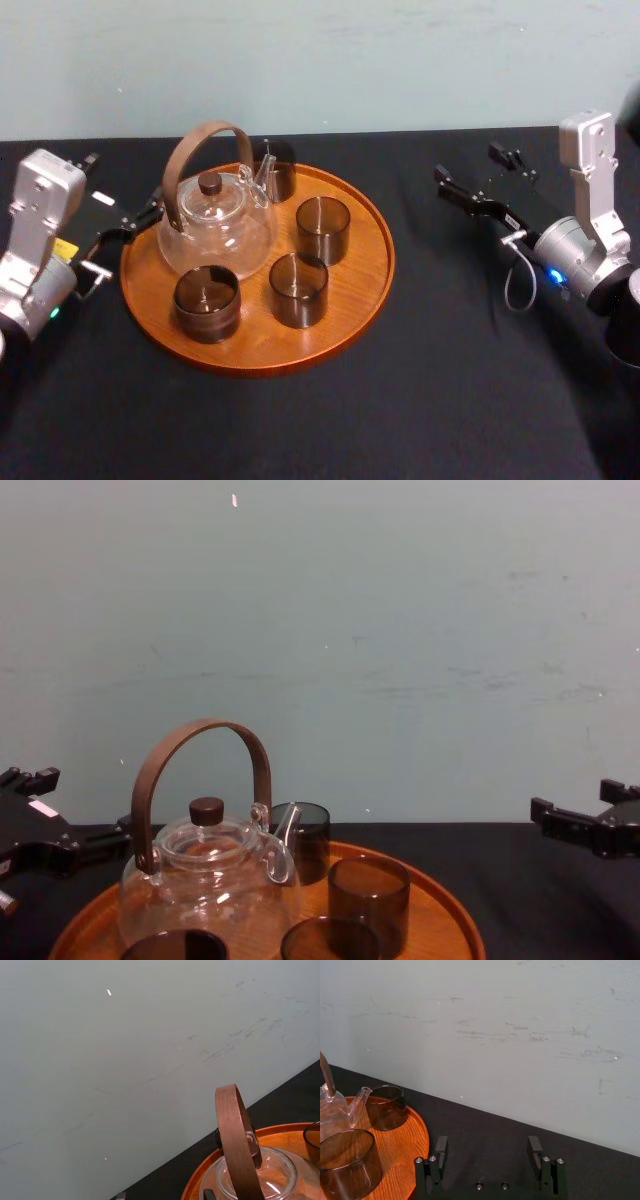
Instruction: Pick up the glass from the table and place it on the tray.
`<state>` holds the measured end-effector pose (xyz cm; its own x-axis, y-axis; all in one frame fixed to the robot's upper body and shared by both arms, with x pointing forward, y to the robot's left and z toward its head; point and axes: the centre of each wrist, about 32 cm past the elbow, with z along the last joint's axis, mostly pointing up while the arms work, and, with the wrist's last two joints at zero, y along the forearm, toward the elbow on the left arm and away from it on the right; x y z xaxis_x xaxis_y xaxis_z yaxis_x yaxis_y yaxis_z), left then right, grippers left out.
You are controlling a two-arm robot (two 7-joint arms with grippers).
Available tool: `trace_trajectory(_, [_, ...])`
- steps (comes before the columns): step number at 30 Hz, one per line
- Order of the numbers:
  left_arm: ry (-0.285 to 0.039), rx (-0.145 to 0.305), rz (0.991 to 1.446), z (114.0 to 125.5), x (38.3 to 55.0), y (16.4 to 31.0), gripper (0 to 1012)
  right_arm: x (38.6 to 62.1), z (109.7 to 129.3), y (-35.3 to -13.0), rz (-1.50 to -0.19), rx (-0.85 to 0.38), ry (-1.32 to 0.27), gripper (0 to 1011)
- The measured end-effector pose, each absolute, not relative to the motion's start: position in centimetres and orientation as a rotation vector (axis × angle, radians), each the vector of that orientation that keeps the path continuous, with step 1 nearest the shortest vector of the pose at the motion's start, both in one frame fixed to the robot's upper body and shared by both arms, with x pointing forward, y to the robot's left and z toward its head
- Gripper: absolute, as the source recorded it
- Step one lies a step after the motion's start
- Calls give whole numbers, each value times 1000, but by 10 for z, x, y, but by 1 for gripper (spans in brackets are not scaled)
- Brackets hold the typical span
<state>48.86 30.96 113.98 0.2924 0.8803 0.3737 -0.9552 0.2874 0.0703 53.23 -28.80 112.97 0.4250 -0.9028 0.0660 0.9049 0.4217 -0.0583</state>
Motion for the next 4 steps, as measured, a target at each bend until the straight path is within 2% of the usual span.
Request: trace_trajectory(4, [-285, 304, 1248, 1140, 489, 310, 1001, 532, 1130, -288, -1132, -89, -26, 1002])
